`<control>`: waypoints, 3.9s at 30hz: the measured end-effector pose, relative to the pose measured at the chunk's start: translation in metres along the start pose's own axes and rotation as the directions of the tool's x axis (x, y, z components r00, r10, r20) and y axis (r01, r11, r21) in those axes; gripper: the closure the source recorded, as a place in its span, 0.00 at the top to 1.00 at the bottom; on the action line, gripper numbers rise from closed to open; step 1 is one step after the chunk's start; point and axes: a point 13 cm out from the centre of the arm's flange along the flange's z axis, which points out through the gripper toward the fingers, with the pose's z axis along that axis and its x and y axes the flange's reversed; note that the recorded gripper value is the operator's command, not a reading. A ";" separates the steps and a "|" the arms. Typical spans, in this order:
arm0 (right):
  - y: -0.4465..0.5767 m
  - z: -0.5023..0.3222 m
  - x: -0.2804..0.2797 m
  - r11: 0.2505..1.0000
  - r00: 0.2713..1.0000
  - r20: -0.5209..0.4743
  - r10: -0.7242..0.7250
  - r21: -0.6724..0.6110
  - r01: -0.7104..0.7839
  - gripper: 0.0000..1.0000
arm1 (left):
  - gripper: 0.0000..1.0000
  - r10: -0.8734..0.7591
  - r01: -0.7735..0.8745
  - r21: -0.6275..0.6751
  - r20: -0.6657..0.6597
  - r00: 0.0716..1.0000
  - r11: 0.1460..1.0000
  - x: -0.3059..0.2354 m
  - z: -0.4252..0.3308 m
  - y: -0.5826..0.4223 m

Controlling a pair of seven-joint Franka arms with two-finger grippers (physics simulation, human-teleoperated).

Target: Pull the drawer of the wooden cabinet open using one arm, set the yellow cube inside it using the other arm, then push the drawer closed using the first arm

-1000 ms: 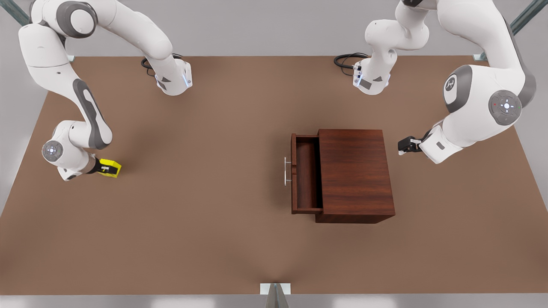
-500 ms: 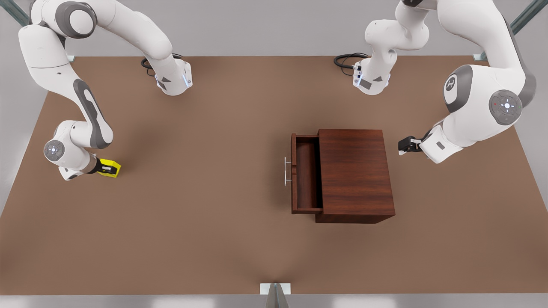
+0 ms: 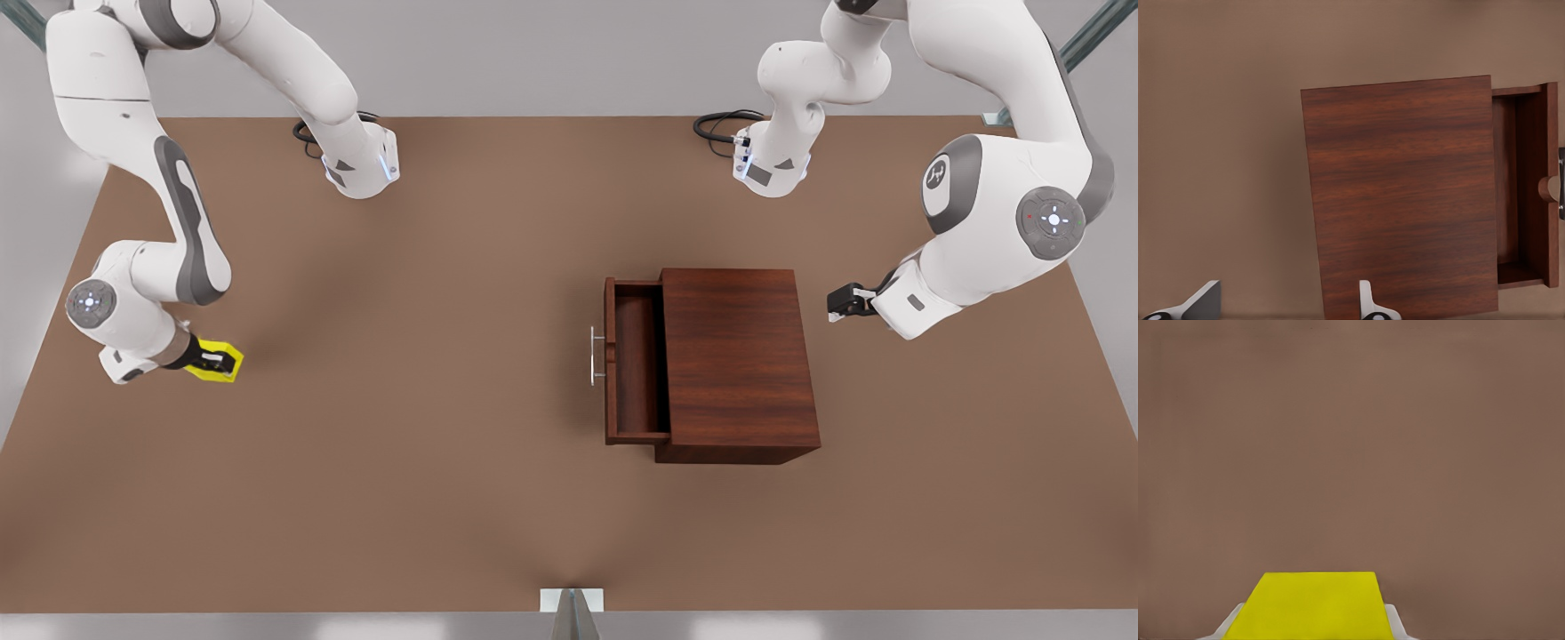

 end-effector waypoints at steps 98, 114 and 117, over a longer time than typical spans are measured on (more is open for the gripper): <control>0.795 -0.104 0.163 0.938 0.957 -0.081 0.279 -0.190 -0.289 1.00 | 1.00 0.000 0.000 -0.023 -0.004 1.000 1.000 0.000 0.002 0.005; 0.801 -0.095 0.165 0.935 0.955 -0.069 0.290 -0.194 -0.298 0.97 | 1.00 0.002 -0.002 -0.023 -0.004 1.000 1.000 0.000 0.002 0.004; 0.804 -0.092 0.169 0.935 0.955 -0.068 0.290 -0.193 -0.297 0.99 | 1.00 0.002 -0.002 -0.024 -0.006 1.000 1.000 0.000 0.003 0.004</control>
